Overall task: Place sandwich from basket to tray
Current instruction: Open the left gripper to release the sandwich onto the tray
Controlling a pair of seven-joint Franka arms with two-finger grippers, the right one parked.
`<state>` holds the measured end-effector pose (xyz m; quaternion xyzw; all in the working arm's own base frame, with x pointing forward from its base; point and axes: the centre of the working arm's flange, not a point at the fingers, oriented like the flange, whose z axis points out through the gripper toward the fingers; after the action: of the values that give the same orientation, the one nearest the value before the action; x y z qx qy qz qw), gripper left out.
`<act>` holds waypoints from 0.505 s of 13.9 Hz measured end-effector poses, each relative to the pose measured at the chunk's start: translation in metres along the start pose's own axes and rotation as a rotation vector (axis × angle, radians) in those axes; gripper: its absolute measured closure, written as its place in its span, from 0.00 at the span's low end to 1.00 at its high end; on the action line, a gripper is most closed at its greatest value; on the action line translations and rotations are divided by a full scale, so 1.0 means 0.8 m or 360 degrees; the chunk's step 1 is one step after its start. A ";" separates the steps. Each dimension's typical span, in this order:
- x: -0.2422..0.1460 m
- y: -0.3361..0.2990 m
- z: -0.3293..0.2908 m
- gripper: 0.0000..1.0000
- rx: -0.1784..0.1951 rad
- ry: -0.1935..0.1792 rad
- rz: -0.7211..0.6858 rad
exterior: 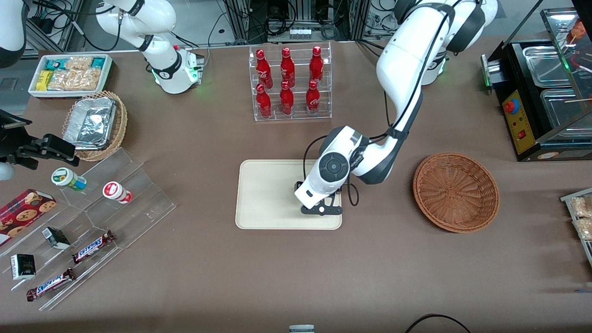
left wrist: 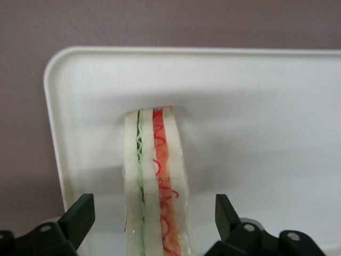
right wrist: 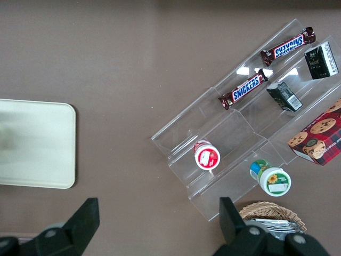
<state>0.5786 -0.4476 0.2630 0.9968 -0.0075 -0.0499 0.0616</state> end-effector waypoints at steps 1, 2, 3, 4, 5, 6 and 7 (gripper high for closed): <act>0.005 -0.008 -0.031 0.00 -0.0002 0.0014 -0.0029; 0.012 -0.023 -0.065 0.00 -0.0003 0.0026 -0.0077; 0.021 -0.045 -0.102 0.00 -0.0007 0.0042 -0.0126; 0.029 -0.069 -0.136 0.00 -0.0014 0.0057 -0.0171; 0.037 -0.093 -0.164 0.00 -0.0019 0.0073 -0.0213; 0.043 -0.117 -0.188 0.00 -0.0017 0.0080 -0.0254; 0.046 -0.141 -0.208 0.00 -0.0004 0.0068 -0.0290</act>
<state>0.6330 -0.3160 0.4095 0.9942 0.0844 -0.0340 0.0581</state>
